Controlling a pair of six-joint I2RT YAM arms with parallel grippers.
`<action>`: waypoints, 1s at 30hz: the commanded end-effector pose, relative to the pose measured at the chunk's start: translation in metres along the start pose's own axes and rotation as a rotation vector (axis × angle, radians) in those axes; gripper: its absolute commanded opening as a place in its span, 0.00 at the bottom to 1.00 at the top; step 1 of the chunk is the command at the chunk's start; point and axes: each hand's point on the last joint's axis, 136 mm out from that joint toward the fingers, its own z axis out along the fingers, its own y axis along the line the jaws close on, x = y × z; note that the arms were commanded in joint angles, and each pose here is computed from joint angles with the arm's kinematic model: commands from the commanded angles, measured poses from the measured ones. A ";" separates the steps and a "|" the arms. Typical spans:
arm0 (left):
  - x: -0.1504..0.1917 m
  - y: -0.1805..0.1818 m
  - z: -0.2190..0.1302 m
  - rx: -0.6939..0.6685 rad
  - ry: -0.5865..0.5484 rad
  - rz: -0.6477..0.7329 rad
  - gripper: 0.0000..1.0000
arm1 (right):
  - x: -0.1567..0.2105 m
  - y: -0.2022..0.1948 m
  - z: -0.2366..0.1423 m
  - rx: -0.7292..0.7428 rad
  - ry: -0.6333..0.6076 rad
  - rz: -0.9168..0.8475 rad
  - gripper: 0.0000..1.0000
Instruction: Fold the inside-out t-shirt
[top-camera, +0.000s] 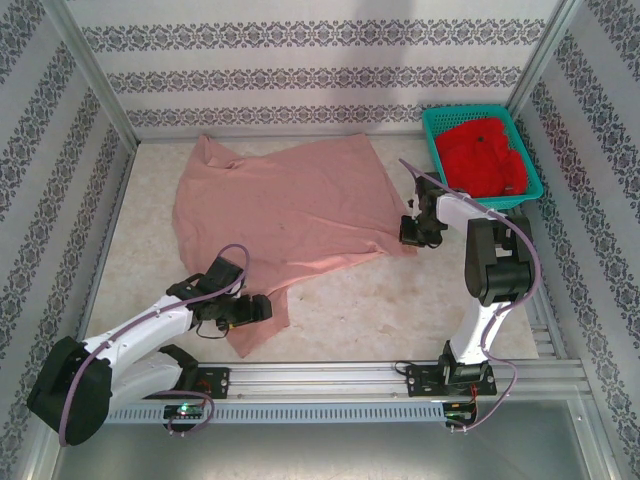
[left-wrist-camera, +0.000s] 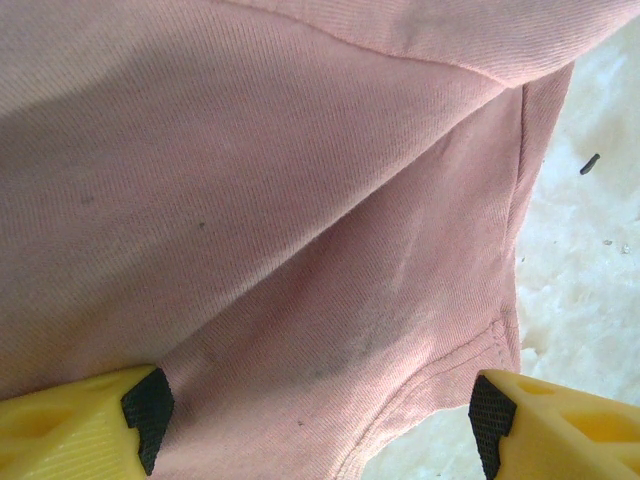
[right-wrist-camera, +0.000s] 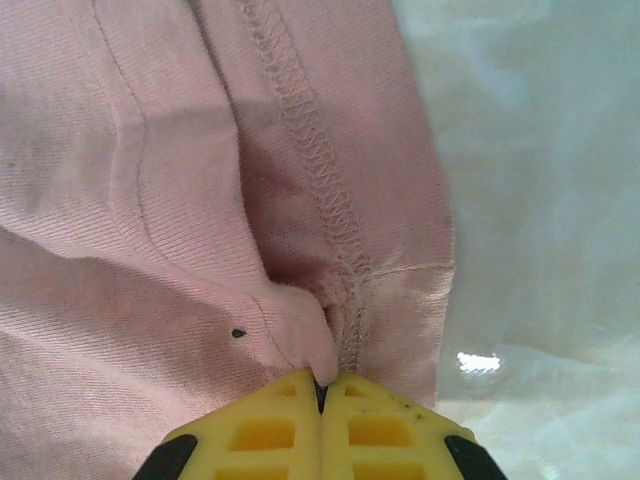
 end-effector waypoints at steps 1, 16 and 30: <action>0.018 0.023 0.004 -0.096 0.054 -0.030 0.81 | -0.003 -0.005 -0.006 0.042 -0.006 -0.017 0.00; 0.019 0.025 0.003 -0.111 0.049 -0.031 0.81 | -0.013 -0.039 -0.031 0.220 -0.066 -0.001 0.00; 0.021 0.027 0.004 -0.124 0.053 -0.019 0.81 | -0.028 -0.026 -0.033 0.137 -0.059 0.000 0.00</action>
